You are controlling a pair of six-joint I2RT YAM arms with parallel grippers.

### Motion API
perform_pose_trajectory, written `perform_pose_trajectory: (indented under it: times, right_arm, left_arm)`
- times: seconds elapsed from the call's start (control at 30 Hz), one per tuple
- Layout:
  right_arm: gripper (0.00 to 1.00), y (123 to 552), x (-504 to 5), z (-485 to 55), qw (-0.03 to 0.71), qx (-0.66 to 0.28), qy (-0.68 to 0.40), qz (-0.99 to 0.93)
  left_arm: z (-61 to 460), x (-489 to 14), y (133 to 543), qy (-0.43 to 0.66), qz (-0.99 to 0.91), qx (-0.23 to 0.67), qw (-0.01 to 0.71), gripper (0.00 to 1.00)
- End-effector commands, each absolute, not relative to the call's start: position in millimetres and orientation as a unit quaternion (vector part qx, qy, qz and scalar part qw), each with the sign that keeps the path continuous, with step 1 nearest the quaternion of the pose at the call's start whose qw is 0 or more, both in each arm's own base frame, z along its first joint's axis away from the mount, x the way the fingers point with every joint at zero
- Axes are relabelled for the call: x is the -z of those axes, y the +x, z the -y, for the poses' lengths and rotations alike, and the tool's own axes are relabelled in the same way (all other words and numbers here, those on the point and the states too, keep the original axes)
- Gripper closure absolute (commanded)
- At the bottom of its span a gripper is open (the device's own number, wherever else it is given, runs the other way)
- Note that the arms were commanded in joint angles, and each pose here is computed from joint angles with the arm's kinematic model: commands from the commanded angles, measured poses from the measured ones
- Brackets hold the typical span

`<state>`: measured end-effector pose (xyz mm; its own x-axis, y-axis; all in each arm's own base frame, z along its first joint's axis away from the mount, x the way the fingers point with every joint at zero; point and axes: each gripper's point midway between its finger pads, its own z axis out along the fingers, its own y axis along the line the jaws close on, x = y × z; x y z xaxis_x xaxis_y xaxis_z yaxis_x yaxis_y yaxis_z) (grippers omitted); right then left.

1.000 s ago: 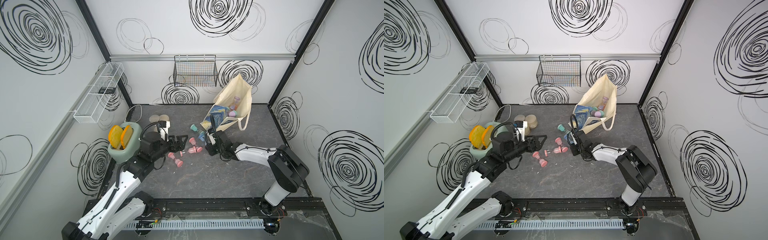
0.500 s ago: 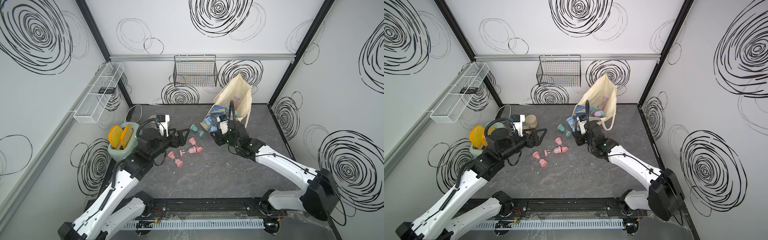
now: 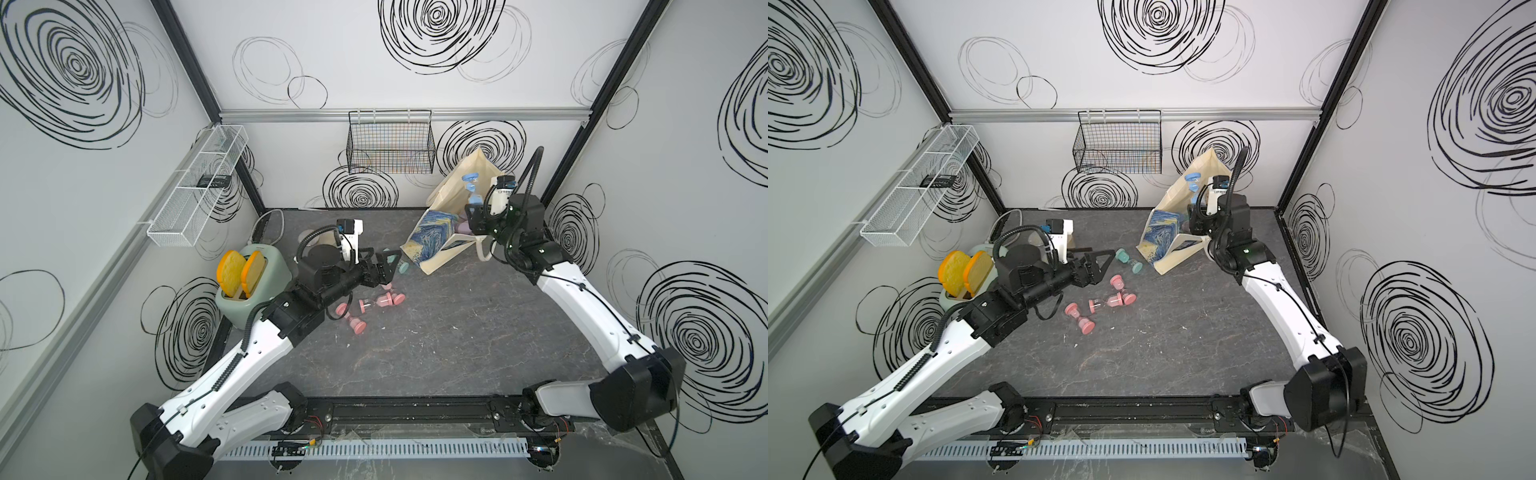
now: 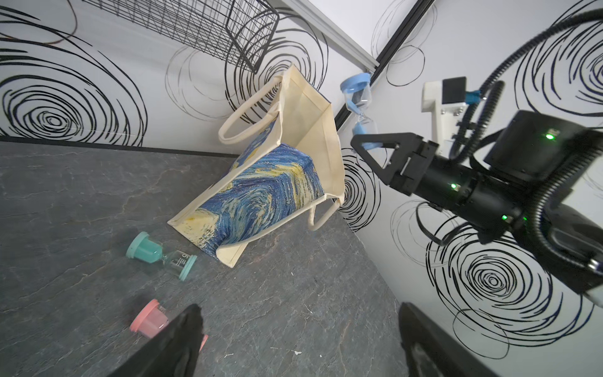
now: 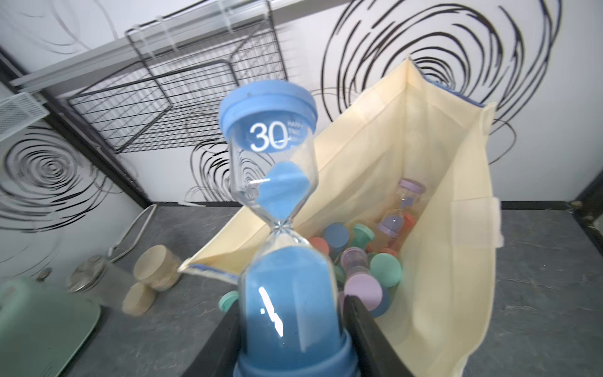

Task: Put the hourglass into the canvas bag
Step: Place the hourglass in the canvas bag.

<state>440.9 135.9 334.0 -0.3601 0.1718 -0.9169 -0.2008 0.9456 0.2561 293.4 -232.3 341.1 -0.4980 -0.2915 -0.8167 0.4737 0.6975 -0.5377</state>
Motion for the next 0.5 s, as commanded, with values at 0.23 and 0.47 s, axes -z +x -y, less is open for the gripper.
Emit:
perform_pose_trajectory:
  times: [0.23, 0.47]
  right_arm:
    - [0.59, 504, -286, -121, 0.523, -0.119, 0.015, -0.844]
    - [0.58, 517, -241, -116, 0.487, -0.079, 0.019, -0.869]
  left_arm:
    - [264, -354, 310, 0.083, -0.754, 0.408, 0.509, 0.04]
    - [271, -342, 315, 0.091, -0.763, 0.404, 0.497, 0.04]
